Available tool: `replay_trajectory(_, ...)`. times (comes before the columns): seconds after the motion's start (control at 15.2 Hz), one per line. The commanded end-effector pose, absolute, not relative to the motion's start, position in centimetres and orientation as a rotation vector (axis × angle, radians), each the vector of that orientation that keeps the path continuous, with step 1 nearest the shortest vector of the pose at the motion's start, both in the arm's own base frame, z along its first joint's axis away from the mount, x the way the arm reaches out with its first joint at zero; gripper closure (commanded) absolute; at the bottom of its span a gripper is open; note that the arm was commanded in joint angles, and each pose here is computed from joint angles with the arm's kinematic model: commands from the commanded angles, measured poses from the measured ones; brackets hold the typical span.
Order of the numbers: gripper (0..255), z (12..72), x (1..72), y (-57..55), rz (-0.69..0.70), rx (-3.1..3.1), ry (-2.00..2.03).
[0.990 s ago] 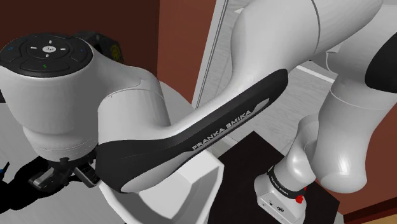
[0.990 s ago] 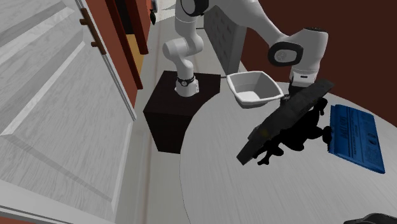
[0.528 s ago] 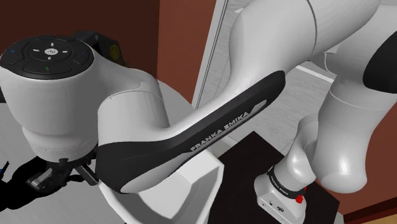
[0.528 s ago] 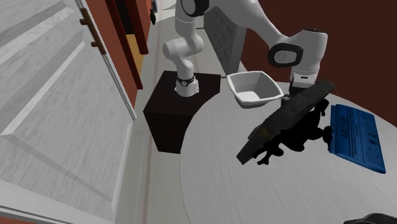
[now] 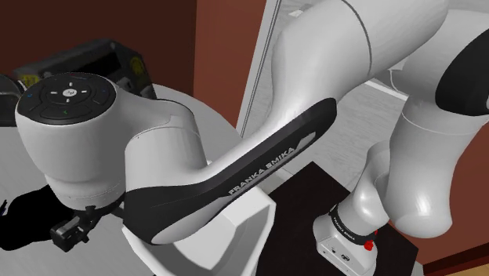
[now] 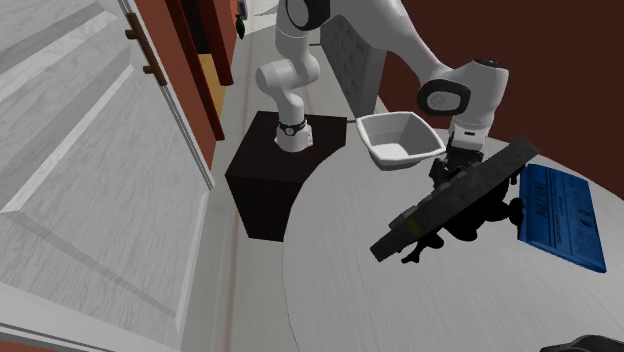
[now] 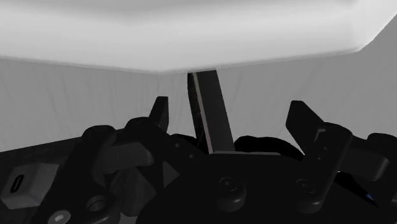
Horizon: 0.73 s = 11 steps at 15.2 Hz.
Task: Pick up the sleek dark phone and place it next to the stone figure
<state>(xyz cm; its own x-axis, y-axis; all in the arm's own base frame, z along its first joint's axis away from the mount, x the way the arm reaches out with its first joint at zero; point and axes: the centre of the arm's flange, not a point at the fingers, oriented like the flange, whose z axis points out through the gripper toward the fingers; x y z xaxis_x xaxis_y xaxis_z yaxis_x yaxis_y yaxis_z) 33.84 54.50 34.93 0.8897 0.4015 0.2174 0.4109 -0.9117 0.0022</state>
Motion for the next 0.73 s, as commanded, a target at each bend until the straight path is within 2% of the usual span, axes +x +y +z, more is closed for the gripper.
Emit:
replay_trajectory(0.0, 0, 36.6, 33.8, 54.1, -0.326, -3.016, -0.646)
replay_trajectory(0.13, 0, 38.9, 33.3, 53.9, -0.326, -3.016, -0.646)
replay_trajectory(0.66, 0, 38.9, 33.3, 53.9, -0.326, -3.016, -0.646)
